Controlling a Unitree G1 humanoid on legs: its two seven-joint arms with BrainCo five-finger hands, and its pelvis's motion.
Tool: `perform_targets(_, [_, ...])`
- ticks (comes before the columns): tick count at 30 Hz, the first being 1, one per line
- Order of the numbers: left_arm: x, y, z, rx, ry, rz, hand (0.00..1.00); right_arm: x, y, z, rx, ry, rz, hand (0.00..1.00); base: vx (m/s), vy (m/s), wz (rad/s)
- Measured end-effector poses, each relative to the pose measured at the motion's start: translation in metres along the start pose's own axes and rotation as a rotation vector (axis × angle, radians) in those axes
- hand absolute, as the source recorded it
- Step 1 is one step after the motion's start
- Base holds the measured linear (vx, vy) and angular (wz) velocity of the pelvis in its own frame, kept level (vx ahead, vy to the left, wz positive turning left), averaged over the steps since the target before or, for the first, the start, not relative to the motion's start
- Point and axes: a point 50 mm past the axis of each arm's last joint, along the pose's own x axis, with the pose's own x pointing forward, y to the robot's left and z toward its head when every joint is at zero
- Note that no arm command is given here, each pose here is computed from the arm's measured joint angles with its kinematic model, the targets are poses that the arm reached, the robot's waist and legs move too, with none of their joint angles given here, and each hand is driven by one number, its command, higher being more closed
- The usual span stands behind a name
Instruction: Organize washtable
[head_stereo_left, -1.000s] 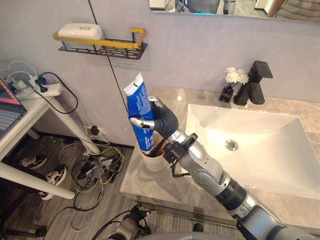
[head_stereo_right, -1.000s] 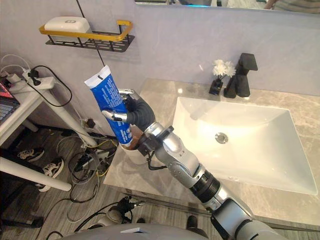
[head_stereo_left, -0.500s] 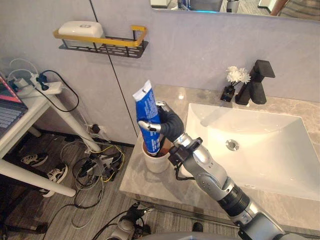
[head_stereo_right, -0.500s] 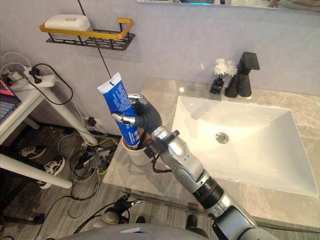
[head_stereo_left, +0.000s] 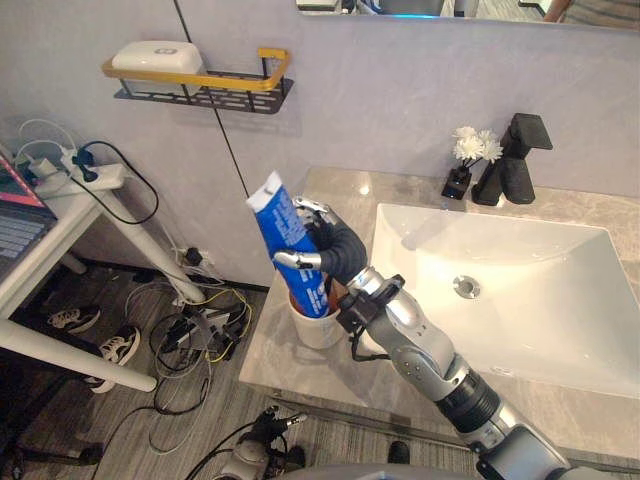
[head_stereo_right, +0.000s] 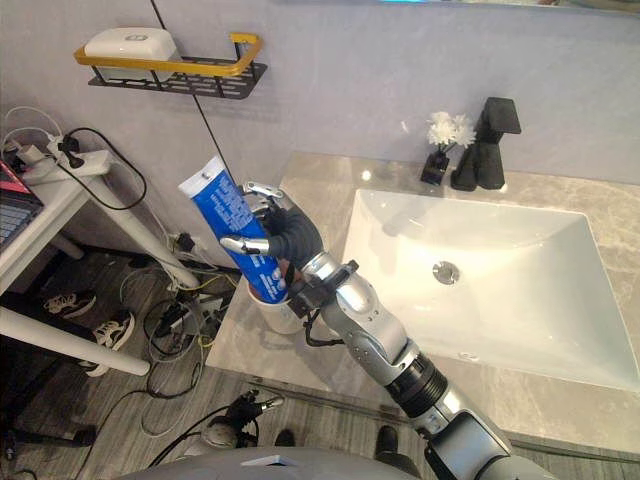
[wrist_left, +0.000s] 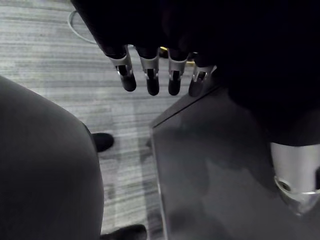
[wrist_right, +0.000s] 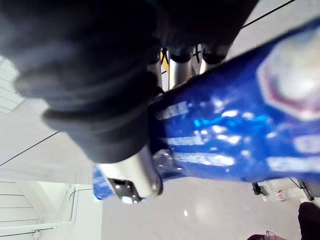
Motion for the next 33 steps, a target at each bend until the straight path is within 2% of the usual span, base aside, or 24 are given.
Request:
perform_targets(9, [-0.002,0.003,-0.003,-0.042,-0.010,0.022,0.00,-0.004,0.005,0.014,0.009,-0.070,0.014,0.00,0.00,-0.001,0.01])
perform_targets(27, [-0.002,0.002,-0.006,-0.043,0.005,0.013,0.00,-0.003,0.013,0.034,0.013,-0.172,0.045,0.00,0.00,0.000,-0.01])
perform_targets(33, [-0.002,0.002,-0.008,-0.042,0.009,0.018,0.00,-0.007,-0.003,0.058,0.022,-0.302,-0.041,0.00,-0.01,0.004,-0.05])
